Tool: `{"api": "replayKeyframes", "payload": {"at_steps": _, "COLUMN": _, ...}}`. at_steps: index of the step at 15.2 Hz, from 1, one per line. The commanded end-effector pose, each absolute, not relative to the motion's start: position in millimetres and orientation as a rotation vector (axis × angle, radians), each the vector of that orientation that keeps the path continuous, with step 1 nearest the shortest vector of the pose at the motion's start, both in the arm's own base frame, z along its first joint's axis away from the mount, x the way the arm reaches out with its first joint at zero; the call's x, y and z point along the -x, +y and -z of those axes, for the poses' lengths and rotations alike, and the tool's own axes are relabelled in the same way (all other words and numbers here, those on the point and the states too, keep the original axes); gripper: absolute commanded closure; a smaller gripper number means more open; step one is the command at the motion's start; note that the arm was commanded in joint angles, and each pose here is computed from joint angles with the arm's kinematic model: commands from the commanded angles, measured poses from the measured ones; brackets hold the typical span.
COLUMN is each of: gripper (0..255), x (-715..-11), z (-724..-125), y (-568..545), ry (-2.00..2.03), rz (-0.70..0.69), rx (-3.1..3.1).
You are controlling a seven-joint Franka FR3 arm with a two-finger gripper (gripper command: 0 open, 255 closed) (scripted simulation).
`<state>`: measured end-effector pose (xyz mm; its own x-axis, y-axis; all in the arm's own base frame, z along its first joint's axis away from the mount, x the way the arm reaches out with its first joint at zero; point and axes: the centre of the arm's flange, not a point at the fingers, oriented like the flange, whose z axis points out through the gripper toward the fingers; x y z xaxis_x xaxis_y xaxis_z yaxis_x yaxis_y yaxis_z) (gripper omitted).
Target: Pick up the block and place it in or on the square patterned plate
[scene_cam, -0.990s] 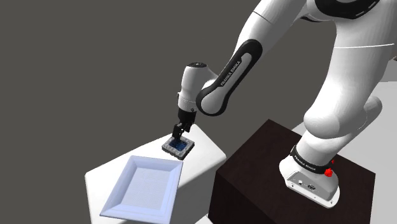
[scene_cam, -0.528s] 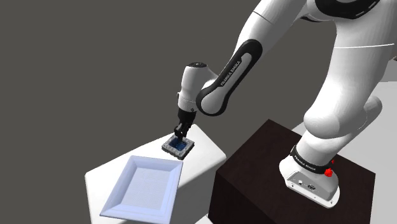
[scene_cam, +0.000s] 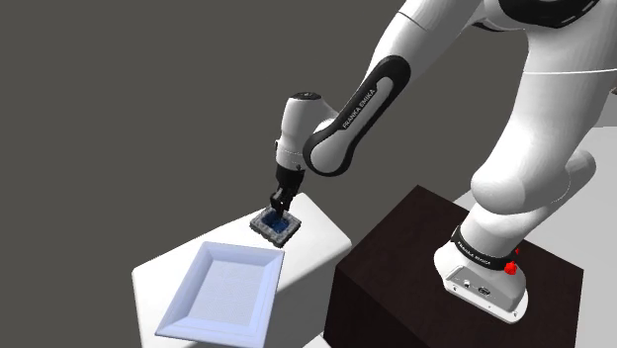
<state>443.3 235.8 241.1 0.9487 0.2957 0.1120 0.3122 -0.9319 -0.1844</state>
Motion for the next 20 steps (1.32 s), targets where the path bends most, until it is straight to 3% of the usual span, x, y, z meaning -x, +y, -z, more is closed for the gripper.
{"api": "replayKeyframes", "payload": {"at_steps": 1, "gripper": 255, "x": -442.4, "z": -250.6, "y": 235.1, "ry": -0.457, "rz": 0.121, "rx": 2.902}}
{"api": "replayKeyframes", "payload": {"at_steps": 15, "gripper": 255, "x": -442.4, "z": -320.3, "y": 235.1, "ry": -0.457, "rz": 0.121, "rx": 2.902}}
{"api": "replayKeyframes", "payload": {"at_steps": 20, "gripper": 255, "x": -422.0, "z": -327.5, "y": 297.5, "ry": -0.457, "rz": 0.121, "rx": 2.902}}
